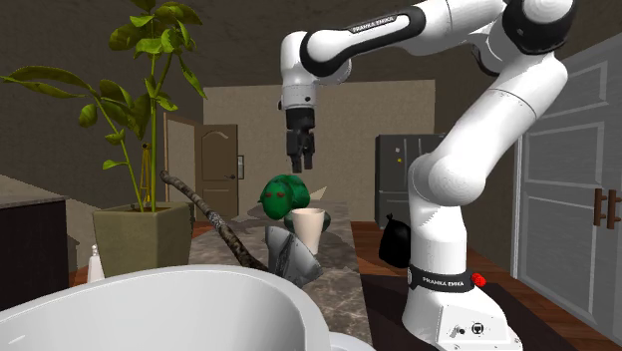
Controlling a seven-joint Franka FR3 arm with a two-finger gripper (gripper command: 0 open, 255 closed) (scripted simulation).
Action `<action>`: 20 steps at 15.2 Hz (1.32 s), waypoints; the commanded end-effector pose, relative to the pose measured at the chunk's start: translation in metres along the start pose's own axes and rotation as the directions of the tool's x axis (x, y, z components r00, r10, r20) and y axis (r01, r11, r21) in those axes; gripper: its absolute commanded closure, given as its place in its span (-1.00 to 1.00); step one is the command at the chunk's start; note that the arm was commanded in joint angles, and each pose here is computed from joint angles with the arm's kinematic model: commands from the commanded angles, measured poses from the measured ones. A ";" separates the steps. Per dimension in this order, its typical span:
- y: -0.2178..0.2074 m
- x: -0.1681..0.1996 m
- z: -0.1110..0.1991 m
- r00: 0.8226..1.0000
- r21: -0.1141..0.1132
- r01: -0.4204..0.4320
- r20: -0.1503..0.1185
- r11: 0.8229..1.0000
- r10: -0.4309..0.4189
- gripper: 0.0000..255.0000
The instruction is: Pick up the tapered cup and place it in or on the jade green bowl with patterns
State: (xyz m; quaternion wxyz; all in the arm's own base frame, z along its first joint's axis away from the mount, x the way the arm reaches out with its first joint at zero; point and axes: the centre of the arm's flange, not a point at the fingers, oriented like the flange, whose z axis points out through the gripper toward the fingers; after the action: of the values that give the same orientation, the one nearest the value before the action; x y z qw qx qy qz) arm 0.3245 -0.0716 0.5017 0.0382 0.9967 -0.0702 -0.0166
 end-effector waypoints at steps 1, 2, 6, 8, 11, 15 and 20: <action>0.008 0.003 0.027 1.000 -0.014 0.006 -0.007 1.000 -0.006 -1.00; 0.012 0.005 0.039 1.000 -0.021 0.008 -0.010 1.000 -0.009 -1.00; 0.029 0.014 0.086 1.000 -0.049 0.018 -0.020 0.999 -0.019 -1.00; 0.038 0.019 0.109 0.999 -0.062 0.022 -0.026 0.998 -0.024 -1.00; 0.043 0.022 0.131 0.999 -0.069 0.024 -0.028 0.997 -0.026 -1.00; 0.045 0.022 0.152 0.999 -0.069 0.024 -0.028 0.997 -0.026 -1.00; 0.045 0.022 0.160 0.999 -0.069 0.024 -0.028 0.997 -0.026 -1.00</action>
State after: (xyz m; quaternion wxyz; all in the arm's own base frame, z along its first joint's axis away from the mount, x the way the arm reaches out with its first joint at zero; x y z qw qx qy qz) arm 0.3341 -0.1308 0.3453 0.0733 0.9957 -0.0565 -0.0052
